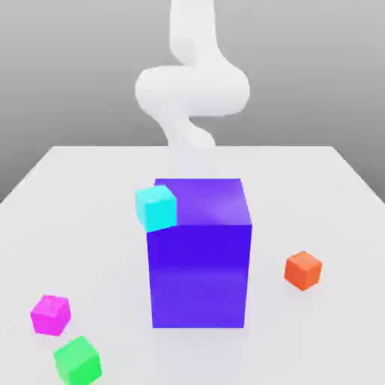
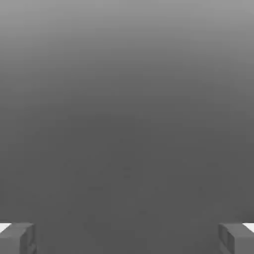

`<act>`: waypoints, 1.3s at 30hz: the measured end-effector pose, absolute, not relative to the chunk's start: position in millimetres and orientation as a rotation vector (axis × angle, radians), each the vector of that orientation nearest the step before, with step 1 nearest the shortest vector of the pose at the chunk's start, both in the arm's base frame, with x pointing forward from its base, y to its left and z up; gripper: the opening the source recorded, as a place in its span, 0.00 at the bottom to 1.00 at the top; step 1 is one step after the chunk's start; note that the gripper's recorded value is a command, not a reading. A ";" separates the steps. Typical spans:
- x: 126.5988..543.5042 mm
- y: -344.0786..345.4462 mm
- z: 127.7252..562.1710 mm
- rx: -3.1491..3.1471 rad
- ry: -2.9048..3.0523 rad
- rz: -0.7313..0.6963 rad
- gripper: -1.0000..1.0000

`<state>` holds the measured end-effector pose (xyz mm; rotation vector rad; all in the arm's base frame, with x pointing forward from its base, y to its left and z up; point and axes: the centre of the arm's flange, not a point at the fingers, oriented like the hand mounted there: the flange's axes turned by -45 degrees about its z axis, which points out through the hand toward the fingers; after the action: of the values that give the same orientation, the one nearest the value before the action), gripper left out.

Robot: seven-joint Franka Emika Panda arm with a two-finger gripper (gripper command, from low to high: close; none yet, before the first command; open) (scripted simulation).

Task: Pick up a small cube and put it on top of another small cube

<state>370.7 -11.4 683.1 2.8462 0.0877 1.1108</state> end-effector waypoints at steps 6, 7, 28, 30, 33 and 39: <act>419.6 -50.0 609.0 2.744 0.356 0.818 0.50; 425.8 -57.6 596.2 2.731 0.400 0.770 0.50; 427.5 -223.1 312.6 2.570 1.409 0.009 0.50; 417.3 -233.6 287.4 2.554 1.517 -0.018 0.50; 402.2 -242.7 251.3 2.517 1.691 -0.036 0.50; 374.2 -252.8 185.9 2.436 1.972 -0.001 0.50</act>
<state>374.2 -252.8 185.9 2.4355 1.9715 -0.0012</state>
